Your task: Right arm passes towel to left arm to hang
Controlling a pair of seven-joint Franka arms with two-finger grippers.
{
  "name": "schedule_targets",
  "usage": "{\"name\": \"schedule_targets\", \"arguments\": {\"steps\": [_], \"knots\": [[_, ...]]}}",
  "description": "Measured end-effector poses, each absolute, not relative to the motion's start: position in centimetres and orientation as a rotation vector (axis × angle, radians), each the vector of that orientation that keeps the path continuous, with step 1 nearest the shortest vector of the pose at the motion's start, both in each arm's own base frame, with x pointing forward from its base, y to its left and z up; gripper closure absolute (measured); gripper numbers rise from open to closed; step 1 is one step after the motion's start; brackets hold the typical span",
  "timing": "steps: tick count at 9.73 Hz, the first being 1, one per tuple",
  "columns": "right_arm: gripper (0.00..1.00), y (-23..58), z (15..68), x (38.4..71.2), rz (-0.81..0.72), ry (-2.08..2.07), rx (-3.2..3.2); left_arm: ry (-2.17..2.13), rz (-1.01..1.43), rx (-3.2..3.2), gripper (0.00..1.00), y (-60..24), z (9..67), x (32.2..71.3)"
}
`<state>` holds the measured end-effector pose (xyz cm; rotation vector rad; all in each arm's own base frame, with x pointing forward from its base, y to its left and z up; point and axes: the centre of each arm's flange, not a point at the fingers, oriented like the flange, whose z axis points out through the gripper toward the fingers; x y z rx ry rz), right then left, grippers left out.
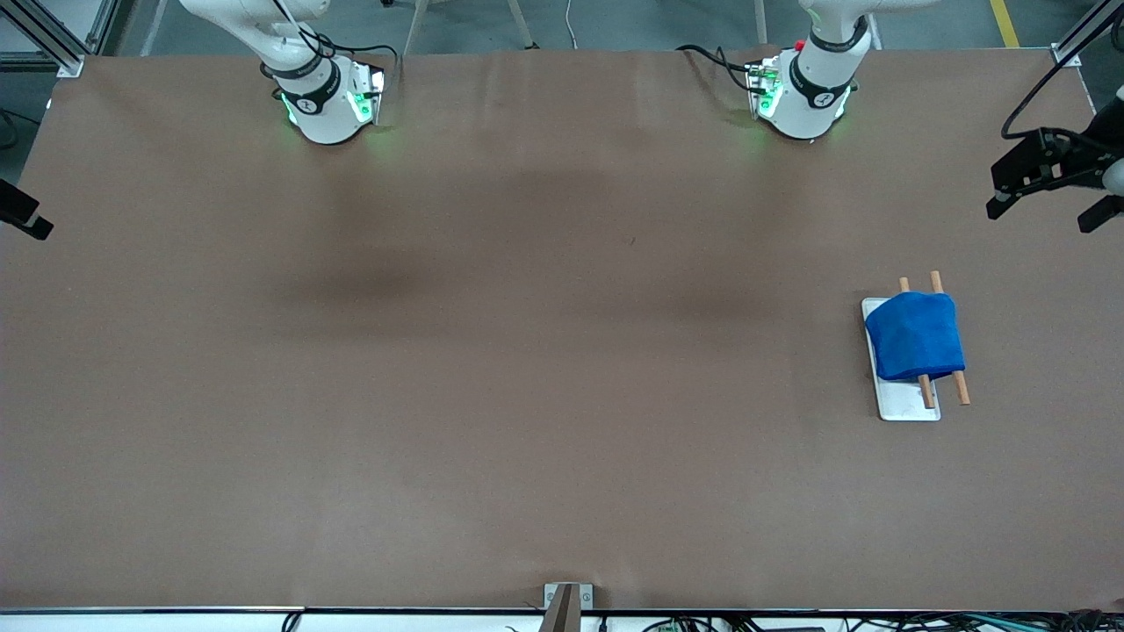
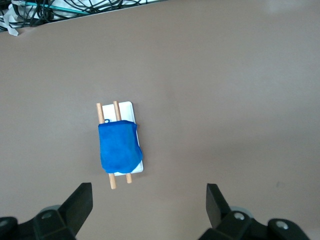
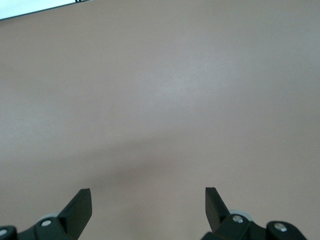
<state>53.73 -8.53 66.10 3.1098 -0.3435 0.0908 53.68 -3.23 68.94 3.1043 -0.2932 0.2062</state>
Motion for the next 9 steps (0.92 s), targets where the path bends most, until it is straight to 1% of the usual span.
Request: {"name": "schedule_targets", "arguments": {"steps": [1, 4, 9], "knots": [[0.0, -8.5, 66.1, 53.7, 0.091, -0.344, 3.11, -0.262, 0.198, 3.104, 0.0, -3.8, 69.5, 53.8], [0.0, -8.5, 66.1, 53.7, 0.09, -0.344, 3.11, -0.122, 0.095, 3.112, 0.0, -4.4, 68.8, 53.6], [0.0, -8.5, 66.1, 53.7, 0.09, -0.344, 3.11, -0.11, 0.078, 3.113, 0.0, -4.3, 68.3, 53.8]]}}
